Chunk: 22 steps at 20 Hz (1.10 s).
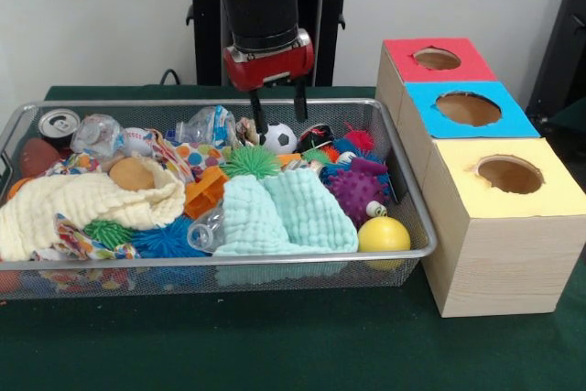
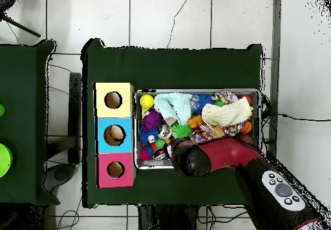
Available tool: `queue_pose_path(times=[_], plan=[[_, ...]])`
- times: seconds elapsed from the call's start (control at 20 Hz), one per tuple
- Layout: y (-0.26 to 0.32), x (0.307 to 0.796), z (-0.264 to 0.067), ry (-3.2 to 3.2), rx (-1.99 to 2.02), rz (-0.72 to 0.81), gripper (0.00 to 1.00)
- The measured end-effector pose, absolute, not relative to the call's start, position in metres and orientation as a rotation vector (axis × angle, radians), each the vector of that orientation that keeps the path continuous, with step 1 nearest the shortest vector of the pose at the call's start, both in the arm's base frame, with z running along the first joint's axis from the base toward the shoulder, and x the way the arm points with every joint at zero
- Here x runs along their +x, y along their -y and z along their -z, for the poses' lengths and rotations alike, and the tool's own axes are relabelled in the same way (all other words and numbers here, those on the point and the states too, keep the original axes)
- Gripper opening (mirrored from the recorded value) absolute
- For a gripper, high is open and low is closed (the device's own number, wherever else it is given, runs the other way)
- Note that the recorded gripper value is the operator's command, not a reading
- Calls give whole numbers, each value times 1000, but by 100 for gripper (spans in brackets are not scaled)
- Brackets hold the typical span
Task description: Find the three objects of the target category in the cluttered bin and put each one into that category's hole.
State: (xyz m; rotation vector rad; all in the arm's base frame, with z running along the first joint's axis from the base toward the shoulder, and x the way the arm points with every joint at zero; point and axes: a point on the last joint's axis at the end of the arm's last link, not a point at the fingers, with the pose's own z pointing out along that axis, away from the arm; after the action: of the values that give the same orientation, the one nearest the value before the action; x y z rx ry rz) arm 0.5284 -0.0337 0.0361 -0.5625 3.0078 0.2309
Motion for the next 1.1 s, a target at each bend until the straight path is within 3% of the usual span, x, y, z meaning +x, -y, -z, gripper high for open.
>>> queue_pose_path(times=[0.5,1.1], plan=[[27,528,-43,-3037,-771,-296,100],[45,535,-15,-3021,-791,-439,100]])
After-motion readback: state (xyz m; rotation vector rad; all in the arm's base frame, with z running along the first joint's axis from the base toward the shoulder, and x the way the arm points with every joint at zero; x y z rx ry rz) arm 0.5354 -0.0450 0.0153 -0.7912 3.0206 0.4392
